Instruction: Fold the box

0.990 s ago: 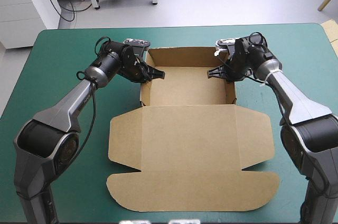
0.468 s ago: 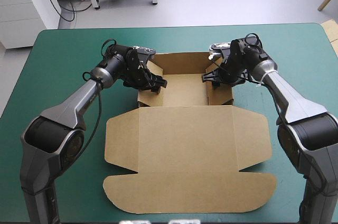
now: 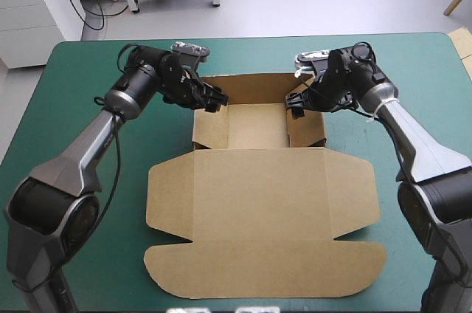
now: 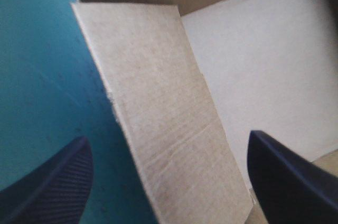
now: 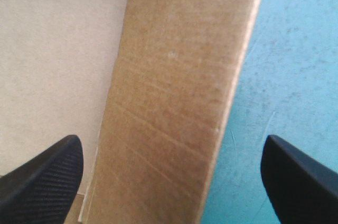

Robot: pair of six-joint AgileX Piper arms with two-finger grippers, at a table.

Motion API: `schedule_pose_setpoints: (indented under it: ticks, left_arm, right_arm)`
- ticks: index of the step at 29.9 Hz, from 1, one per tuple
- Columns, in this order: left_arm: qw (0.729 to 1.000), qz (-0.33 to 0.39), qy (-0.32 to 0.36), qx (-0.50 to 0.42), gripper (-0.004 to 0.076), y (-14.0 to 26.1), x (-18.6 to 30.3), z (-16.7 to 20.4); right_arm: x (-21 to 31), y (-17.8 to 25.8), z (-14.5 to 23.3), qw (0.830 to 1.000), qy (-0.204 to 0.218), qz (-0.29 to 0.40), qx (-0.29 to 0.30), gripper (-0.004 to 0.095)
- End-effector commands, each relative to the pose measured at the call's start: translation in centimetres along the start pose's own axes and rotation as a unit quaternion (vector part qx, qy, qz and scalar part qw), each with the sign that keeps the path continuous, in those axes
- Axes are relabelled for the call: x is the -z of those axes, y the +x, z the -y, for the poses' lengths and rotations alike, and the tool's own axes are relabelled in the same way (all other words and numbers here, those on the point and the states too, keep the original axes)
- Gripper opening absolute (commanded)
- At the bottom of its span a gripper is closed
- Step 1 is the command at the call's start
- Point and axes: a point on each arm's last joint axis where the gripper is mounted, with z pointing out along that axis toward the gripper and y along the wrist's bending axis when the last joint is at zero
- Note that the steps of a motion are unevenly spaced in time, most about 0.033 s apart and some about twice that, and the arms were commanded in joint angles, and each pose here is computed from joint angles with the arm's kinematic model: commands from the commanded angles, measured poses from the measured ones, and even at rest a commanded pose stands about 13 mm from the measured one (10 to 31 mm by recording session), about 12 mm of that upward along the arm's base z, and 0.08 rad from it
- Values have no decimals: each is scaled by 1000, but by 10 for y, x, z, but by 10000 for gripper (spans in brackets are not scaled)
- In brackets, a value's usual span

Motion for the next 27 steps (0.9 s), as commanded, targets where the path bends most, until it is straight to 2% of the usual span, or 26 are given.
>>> schedule_pose_setpoints:
  ticks: [1, 7, 10, 13, 19, 27]
  left_arm:
    - [994, 103, 5, -25, 568, -10, 78, 8]
    - [985, 161, -23, -60, 564, 3, 150, 8]
    - [982, 169, -49, -68, 513, 16, 178, 5]
    - [981, 164, -74, -71, 373, 30, 202, 1]
    - [981, 156, -83, -81, -4, 56, 223, -1]
    - [989, 79, -84, -96, -8, 98, 195, -6]
  right_arm:
    - [66, -5, 1, 996, 2, 91, 11, 840]
    - [114, 4, 4, 989, 8, 143, 22, 840]
    - [134, 9, 4, 986, 8, 165, 24, 840]
    - [145, 12, 4, 984, 8, 178, 25, 840]
    - [149, 14, 4, 983, 7, 180, 23, 840]
    - [149, 14, 4, 983, 7, 182, 19, 840]
